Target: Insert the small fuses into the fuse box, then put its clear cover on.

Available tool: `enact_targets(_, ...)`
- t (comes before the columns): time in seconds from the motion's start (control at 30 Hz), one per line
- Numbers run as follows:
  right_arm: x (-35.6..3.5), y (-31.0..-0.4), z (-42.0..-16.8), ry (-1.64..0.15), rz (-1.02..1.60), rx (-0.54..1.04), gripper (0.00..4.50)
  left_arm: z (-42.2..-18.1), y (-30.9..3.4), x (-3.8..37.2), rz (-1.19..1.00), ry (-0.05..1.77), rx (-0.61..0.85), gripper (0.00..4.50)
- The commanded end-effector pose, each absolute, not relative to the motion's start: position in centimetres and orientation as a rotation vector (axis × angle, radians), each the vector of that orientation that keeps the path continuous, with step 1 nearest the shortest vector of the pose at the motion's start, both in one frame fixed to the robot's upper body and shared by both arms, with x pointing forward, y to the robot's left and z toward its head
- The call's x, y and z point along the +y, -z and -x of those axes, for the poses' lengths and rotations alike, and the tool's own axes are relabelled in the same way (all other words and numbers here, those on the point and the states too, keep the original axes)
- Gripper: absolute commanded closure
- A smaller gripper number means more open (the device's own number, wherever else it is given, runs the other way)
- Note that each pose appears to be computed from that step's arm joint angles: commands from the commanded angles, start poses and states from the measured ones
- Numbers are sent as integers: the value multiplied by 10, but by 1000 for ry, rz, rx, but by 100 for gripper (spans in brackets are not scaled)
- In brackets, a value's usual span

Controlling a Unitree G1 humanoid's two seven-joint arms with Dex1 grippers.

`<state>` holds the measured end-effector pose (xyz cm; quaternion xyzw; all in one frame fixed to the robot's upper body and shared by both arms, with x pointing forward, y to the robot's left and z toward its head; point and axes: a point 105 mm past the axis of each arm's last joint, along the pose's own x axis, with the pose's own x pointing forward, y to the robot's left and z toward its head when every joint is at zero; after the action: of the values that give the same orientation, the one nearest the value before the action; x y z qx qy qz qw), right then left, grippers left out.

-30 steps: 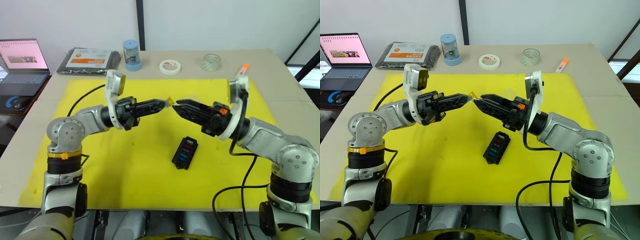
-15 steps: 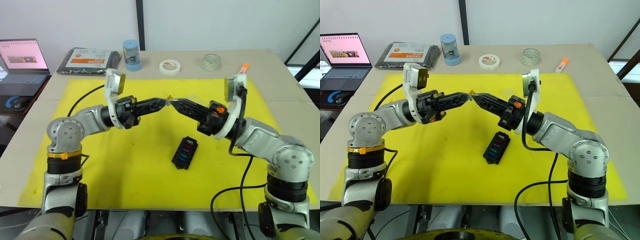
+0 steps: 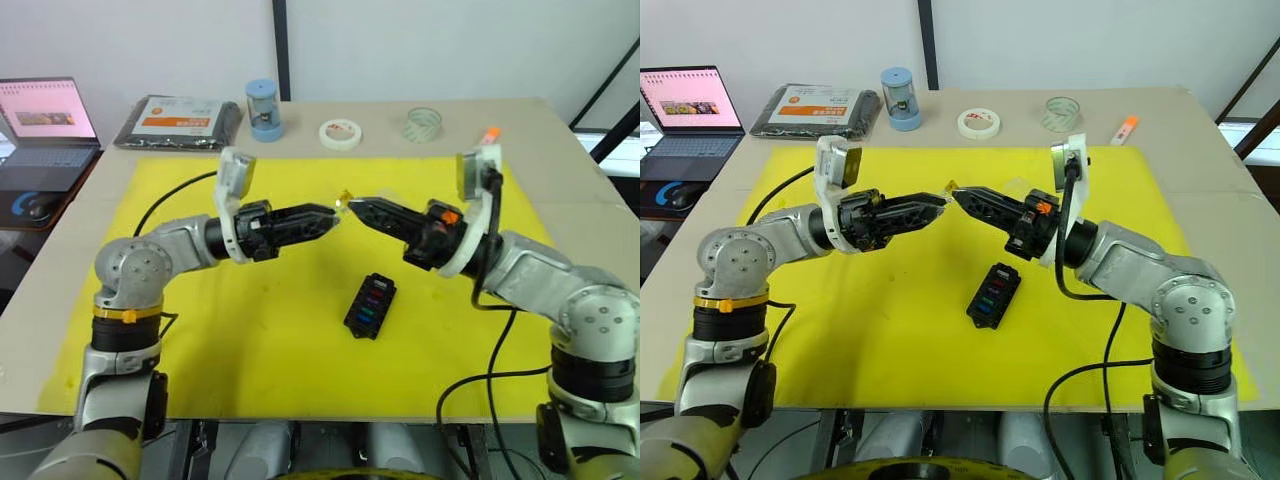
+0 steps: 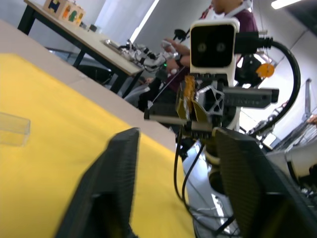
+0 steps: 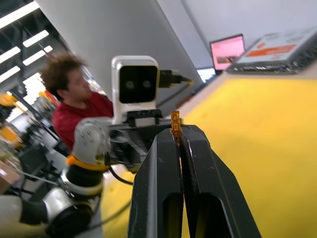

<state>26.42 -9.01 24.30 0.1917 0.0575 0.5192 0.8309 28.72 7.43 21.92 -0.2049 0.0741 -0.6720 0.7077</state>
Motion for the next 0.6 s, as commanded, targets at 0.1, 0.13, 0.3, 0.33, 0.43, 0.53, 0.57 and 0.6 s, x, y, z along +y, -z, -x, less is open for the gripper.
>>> enact_targets(0.1,-113,-236,-270,-991,-35,183,450,-278,-192,69,49,1575,73,5)
enact_targets(0.13,-118,-231,-271,-957,52,203,450,-278,-186,65,-29,1591,40,5)
enact_targets(0.3,-130,-199,-270,-878,418,280,450,-281,-168,48,-298,1629,-137,5)
enact_targets(0.33,-130,-194,-268,-881,442,291,450,-282,-165,45,-324,1633,-159,5)
enact_targets(0.43,-128,-185,-265,-886,483,309,450,-284,-160,39,-362,1652,-186,5)
enact_targets(0.53,-128,-183,-266,-882,494,309,450,-284,-157,36,-384,1666,-197,5)
enact_targets(0.57,-128,-183,-266,-880,494,310,450,-284,-157,35,-383,1667,-198,5)
enact_targets(0.6,-128,-182,-266,-876,500,314,450,-283,-157,34,-384,1667,-200,5)
